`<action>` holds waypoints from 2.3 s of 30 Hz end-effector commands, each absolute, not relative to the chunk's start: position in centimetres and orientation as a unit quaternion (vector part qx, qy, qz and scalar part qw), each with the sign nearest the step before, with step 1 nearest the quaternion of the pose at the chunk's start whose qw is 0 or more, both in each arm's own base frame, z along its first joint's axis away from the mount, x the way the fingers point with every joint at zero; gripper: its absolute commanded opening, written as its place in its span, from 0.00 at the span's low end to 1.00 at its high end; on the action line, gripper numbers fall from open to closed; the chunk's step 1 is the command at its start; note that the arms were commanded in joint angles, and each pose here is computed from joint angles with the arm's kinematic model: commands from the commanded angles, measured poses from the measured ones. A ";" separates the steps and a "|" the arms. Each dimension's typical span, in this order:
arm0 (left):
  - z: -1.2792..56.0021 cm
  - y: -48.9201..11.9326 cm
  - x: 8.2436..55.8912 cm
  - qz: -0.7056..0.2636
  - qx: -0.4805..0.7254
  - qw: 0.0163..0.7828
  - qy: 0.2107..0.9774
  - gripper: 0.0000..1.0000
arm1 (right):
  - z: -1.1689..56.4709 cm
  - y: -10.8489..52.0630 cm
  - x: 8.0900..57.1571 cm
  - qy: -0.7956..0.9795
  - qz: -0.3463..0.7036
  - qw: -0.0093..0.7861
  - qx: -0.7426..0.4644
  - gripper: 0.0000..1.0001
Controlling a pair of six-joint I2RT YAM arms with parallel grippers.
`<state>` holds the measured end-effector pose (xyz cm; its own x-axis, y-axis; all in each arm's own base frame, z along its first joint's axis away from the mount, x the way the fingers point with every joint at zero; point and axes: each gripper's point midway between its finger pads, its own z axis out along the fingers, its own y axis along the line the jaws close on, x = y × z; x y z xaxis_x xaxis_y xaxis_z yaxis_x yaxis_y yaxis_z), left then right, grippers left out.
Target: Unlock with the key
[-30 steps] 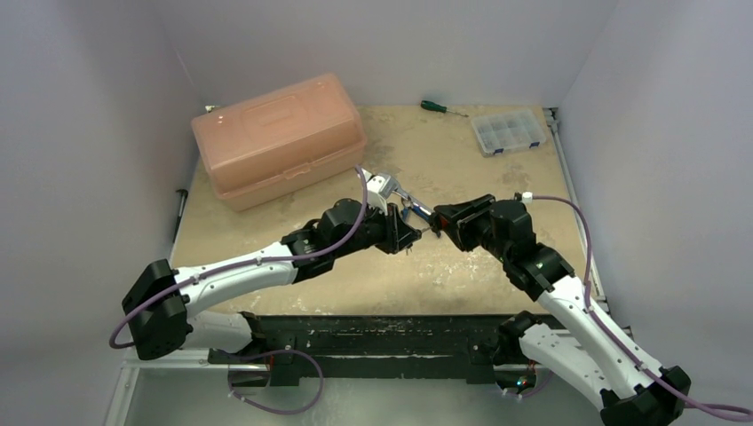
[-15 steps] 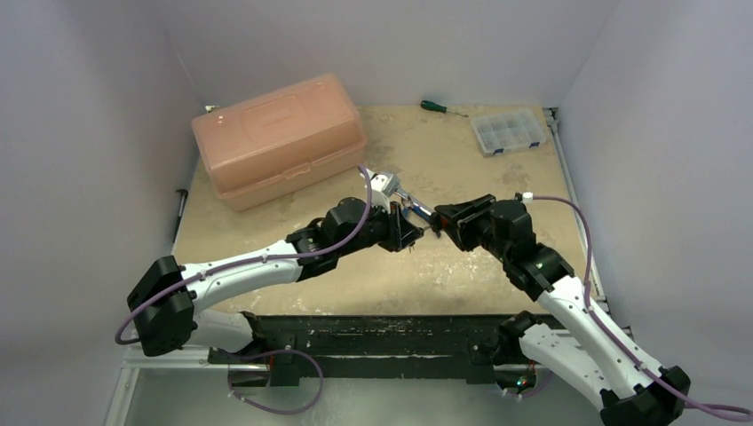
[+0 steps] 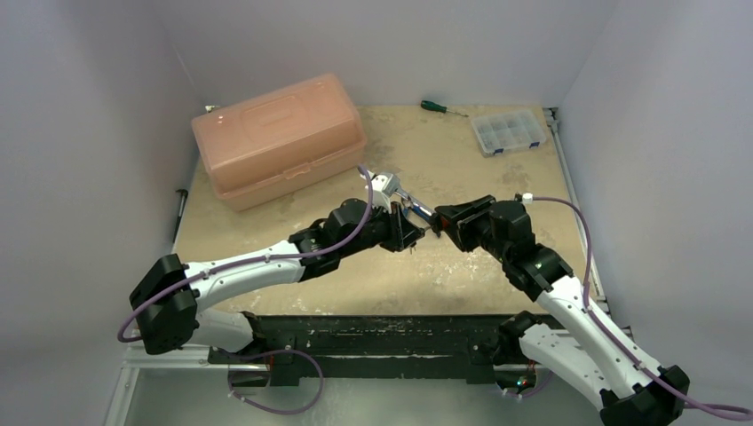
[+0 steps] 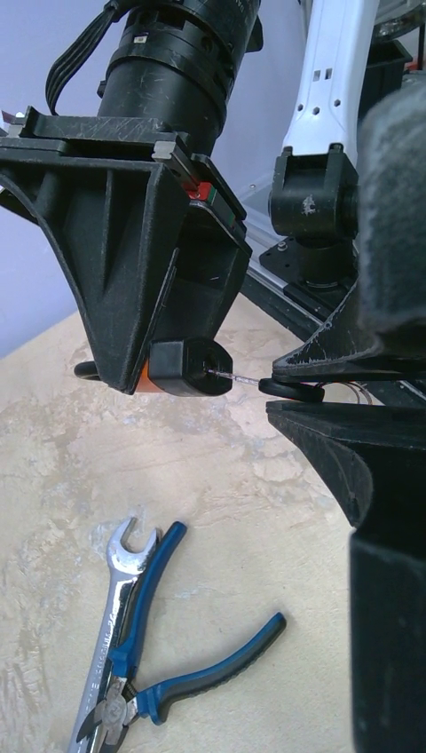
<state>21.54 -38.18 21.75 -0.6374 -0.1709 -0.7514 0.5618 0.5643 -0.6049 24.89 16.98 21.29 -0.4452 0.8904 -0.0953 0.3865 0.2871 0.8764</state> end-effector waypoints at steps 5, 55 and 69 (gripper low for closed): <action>24.6 -39.3 22.7 -0.482 0.089 0.427 0.760 0.00 | 22.9 17.7 25.4 0.725 0.445 0.315 0.420 0.00; 22.5 -39.7 23.9 -0.475 0.029 0.429 0.768 0.00 | 22.0 18.6 25.8 0.753 0.409 0.313 0.409 0.00; 22.4 -39.7 23.9 -0.482 0.025 0.430 0.763 0.00 | 22.3 18.7 25.7 0.752 0.412 0.317 0.405 0.00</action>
